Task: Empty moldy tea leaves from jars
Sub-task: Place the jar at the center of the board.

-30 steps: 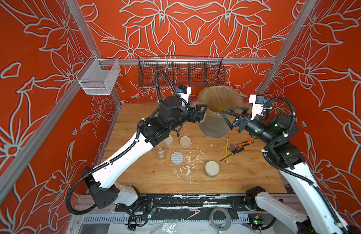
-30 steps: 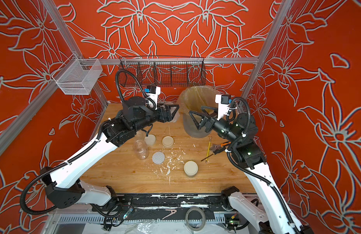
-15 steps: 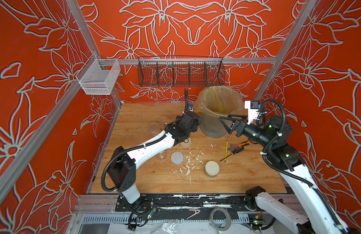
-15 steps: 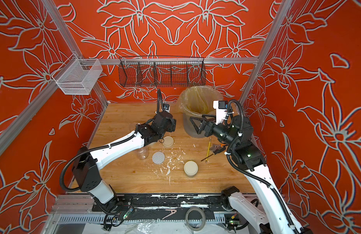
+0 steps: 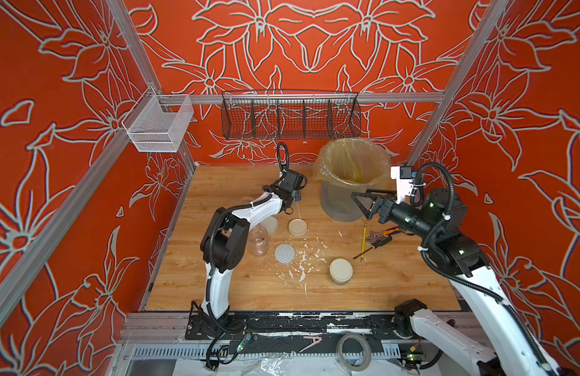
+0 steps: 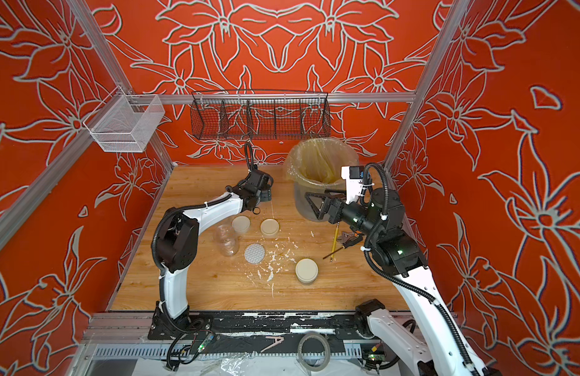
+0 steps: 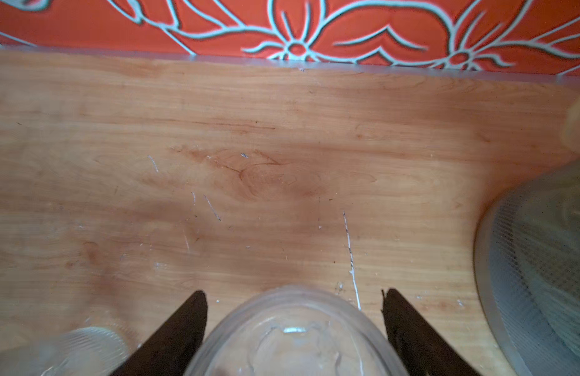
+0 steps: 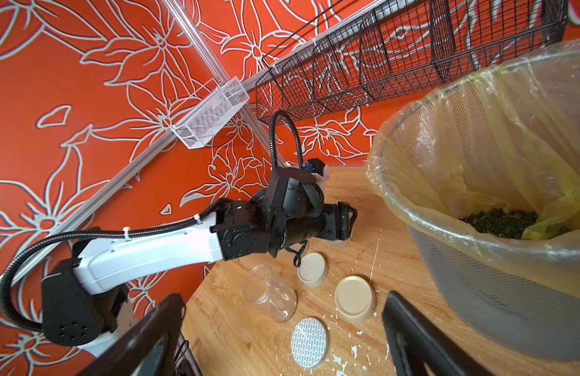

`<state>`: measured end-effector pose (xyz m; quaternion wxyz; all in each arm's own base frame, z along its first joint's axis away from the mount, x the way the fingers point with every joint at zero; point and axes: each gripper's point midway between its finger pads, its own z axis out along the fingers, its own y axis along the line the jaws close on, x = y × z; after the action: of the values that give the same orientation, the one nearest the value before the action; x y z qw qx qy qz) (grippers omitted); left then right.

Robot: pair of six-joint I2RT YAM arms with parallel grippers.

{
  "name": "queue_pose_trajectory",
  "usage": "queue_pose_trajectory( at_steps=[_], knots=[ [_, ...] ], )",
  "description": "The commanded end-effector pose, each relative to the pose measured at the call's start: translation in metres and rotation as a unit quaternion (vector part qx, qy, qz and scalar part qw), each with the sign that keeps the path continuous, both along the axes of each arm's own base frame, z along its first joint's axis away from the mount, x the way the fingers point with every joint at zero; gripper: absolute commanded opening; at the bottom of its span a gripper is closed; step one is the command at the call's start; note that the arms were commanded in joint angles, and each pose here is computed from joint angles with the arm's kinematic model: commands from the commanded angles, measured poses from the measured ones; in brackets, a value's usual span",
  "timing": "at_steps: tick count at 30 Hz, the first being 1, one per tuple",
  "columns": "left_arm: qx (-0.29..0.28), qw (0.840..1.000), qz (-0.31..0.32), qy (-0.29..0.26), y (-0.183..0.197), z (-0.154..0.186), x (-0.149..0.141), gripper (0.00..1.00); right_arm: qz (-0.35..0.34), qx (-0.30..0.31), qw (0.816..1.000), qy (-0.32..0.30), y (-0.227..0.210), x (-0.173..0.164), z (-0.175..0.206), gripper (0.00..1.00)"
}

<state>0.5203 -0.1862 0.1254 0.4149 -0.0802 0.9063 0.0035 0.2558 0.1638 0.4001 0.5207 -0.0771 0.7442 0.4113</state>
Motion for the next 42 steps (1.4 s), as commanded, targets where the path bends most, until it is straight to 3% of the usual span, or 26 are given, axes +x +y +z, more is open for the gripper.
queue_pose_trajectory(
  at_steps=[1,9,16,20,27,42],
  knots=[
    [-0.057,0.998,0.007,0.015,-0.003,-0.01,0.011,0.0,-0.01,0.002,1.0,-0.002,-0.004,-0.002,0.002,0.97],
    [-0.042,0.998,0.012,0.038,0.006,-0.037,0.025,0.0,-0.011,0.005,1.0,0.008,-0.004,-0.003,-0.002,0.97],
    [-0.02,0.999,0.015,0.047,0.016,-0.056,0.025,0.1,-0.008,0.008,1.0,0.013,-0.004,-0.005,-0.002,0.97],
    [-0.019,0.999,0.005,0.049,0.016,-0.055,0.023,0.23,-0.01,0.009,1.0,0.012,-0.005,-0.006,-0.001,0.97],
    [-0.023,0.998,0.002,0.05,0.016,-0.056,0.02,0.57,-0.009,0.016,1.0,0.017,-0.004,-0.006,0.0,0.97],
    [-0.032,0.998,-0.003,0.049,0.014,-0.044,0.017,0.93,-0.015,0.021,1.0,0.013,-0.008,-0.011,0.005,0.97]
  ],
)
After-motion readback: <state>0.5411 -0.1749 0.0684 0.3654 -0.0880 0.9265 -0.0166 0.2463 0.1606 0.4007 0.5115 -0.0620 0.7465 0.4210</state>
